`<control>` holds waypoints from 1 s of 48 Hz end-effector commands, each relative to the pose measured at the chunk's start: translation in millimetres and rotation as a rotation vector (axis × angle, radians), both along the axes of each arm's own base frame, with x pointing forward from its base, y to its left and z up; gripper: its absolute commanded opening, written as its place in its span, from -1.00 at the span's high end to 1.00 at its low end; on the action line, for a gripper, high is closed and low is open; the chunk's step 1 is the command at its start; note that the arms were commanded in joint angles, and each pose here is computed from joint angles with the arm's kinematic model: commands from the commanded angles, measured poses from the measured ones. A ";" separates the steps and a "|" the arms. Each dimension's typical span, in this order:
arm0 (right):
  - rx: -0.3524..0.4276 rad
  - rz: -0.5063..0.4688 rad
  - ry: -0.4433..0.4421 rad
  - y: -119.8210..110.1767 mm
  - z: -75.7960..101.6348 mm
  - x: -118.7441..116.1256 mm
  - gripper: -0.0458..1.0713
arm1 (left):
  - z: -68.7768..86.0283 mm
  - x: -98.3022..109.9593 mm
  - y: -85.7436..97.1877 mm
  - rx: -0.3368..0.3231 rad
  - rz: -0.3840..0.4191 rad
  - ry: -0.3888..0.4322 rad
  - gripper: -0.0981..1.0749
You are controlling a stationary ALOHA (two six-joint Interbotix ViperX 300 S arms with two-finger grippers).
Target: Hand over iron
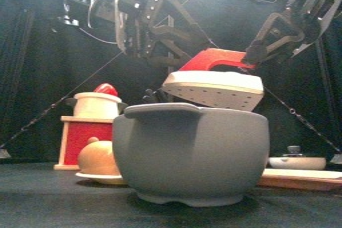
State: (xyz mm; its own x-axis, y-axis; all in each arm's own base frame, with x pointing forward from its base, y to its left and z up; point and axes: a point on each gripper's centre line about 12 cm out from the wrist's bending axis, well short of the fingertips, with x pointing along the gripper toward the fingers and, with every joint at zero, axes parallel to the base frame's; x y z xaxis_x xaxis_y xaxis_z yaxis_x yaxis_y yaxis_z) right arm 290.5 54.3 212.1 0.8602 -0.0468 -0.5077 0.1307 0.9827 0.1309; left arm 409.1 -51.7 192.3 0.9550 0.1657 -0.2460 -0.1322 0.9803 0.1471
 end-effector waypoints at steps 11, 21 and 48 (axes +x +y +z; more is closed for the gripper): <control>0.012 0.001 -0.036 1.0 12.1 2.6 0.35 | 9.3 8.9 -1.3 0.015 -0.007 -0.034 -0.89; 0.013 0.001 -0.034 0.9 11.5 2.2 0.35 | 9.7 9.3 -0.9 0.014 -0.006 -0.035 -0.62; 0.009 0.009 -0.020 1.9 6.7 1.8 0.28 | 11.6 10.2 -3.9 0.044 -0.035 -0.043 0.22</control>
